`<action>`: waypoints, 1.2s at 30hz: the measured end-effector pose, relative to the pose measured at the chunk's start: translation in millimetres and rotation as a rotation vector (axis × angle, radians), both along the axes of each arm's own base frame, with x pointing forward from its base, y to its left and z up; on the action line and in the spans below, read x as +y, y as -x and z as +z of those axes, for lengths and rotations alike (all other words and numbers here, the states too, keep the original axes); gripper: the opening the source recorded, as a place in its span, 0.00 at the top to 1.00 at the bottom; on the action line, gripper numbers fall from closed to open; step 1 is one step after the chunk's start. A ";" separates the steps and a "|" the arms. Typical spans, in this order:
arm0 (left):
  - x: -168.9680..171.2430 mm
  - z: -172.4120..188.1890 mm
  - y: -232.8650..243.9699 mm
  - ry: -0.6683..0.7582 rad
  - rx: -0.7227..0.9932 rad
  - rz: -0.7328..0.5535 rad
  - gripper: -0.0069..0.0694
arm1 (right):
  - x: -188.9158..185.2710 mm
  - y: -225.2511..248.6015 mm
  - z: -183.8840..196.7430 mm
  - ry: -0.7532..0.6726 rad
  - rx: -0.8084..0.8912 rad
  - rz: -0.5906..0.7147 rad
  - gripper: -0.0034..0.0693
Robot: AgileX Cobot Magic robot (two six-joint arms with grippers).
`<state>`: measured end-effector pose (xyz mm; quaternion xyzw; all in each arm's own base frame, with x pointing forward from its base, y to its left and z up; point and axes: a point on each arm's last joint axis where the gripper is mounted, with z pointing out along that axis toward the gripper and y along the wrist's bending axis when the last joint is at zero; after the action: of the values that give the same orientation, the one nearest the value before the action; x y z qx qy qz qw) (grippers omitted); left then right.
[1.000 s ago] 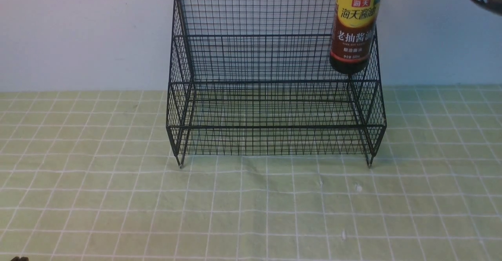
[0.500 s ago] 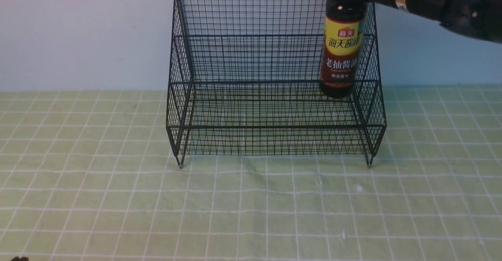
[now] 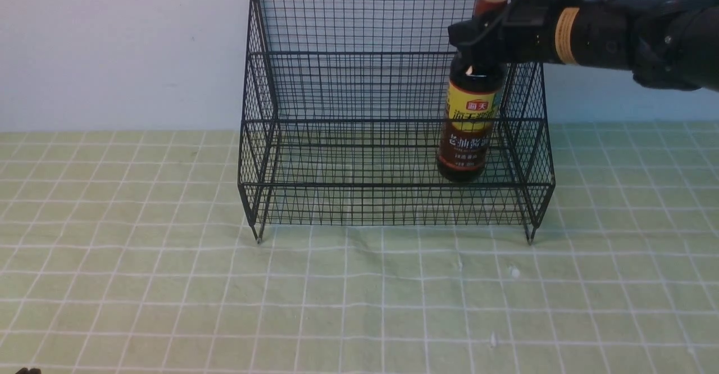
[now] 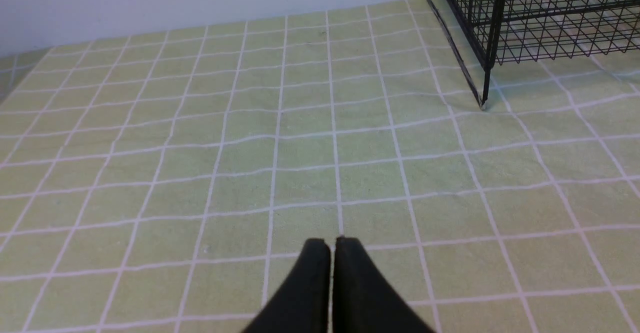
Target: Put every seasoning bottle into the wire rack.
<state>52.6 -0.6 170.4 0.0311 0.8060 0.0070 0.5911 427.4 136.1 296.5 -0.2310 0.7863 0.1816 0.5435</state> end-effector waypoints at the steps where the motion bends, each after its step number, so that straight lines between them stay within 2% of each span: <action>1: 0.0 0.0 0.0 0.000 0.000 0.000 0.92 | 0.0 0.0 -0.1 0.000 0.001 0.000 0.59; 7: 0.0 0.0 0.0 0.000 0.000 0.000 0.92 | 0.2 0.1 0.0 -0.015 0.013 -0.004 0.57; 12: 0.0 0.0 0.0 0.000 0.000 0.000 0.92 | 3.0 4.2 3.8 -0.046 0.030 0.029 0.46; 16: 0.0 -0.1 0.0 0.000 0.001 0.000 0.92 | 0.6 15.1 29.3 -0.060 -0.025 0.033 0.40; 25: 0.0 -0.1 0.0 0.000 0.001 0.000 0.92 | -5.3 38.2 74.0 -0.083 -0.129 0.034 0.39; 30: 0.0 -0.1 0.0 0.000 0.001 0.000 0.92 | -11.0 55.9 103.4 -0.060 -0.231 0.030 0.44; 35: 0.0 -0.1 0.0 0.000 0.001 0.000 0.92 | -22.2 81.4 141.7 0.088 -0.447 0.012 0.62; 36: 0.0 -0.1 0.0 0.000 0.001 0.000 0.92 | -22.7 82.3 143.0 0.098 -0.457 0.011 0.62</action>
<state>52.6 -0.6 170.3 0.0310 0.8063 0.0070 0.5907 345.1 113.4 439.5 -0.2963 0.6493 0.0891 0.6947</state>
